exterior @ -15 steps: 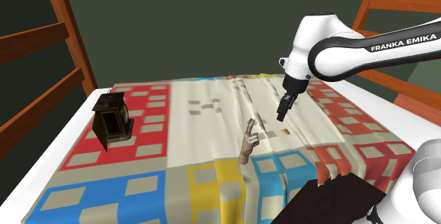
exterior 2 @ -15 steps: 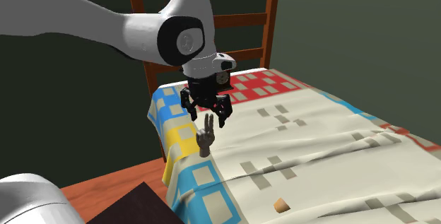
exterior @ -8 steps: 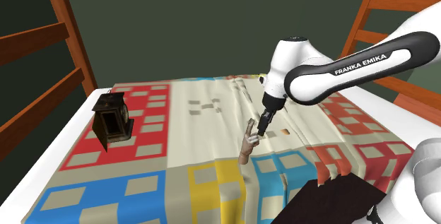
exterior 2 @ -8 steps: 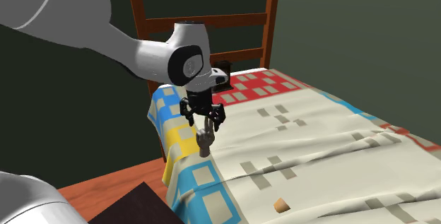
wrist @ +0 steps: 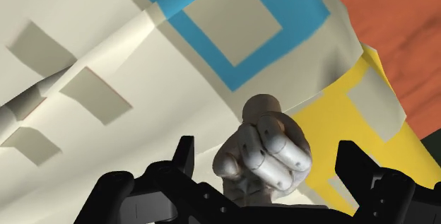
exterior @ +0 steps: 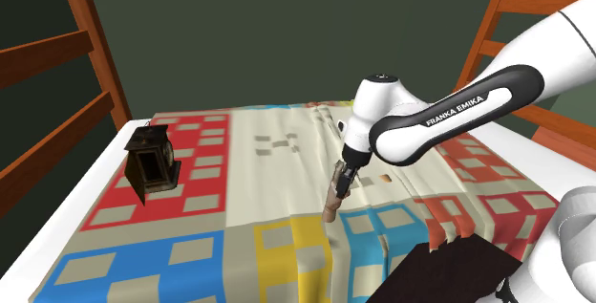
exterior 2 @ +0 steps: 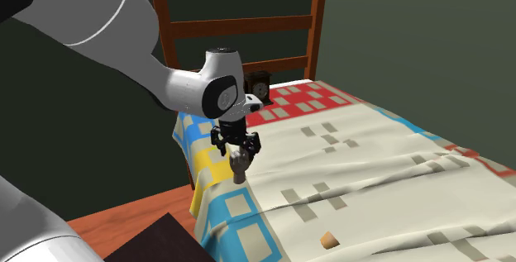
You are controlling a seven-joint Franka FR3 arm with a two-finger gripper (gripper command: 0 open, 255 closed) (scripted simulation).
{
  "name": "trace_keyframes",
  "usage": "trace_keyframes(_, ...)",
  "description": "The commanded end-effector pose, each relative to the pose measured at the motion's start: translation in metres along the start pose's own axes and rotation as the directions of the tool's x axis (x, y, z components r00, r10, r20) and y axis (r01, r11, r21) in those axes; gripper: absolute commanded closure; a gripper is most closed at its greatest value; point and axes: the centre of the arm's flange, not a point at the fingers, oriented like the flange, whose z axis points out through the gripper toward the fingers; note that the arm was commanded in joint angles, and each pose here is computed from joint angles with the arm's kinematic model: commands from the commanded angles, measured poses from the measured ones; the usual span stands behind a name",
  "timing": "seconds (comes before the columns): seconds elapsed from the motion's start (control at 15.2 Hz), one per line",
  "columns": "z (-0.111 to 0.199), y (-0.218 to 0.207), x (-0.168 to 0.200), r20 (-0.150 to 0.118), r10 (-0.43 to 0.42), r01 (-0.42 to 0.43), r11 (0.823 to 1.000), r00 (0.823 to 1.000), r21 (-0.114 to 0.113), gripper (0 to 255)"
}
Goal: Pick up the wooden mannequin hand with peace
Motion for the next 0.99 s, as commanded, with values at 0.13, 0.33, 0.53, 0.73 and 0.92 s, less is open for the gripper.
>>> trace_keyframes(0.13, 0.014, -0.001, -0.001, -0.001, 0.000, 0.000, 1.000, 1.000, 0.000, 0)
trace_keyframes(0.33, 0.014, 0.000, -0.001, -0.001, 0.000, 0.000, 1.000, 1.000, 0.000, 255)
trace_keyframes(0.53, 0.013, 0.000, -0.001, -0.001, 0.000, 0.000, 1.000, 1.000, 0.000, 255)
trace_keyframes(0.73, 0.013, -0.001, -0.001, -0.001, 0.000, 0.000, 1.000, 1.000, 0.000, 255)
trace_keyframes(0.92, 0.004, 0.000, 0.000, -0.001, 0.000, 0.000, 1.000, 1.000, 0.000, 255)
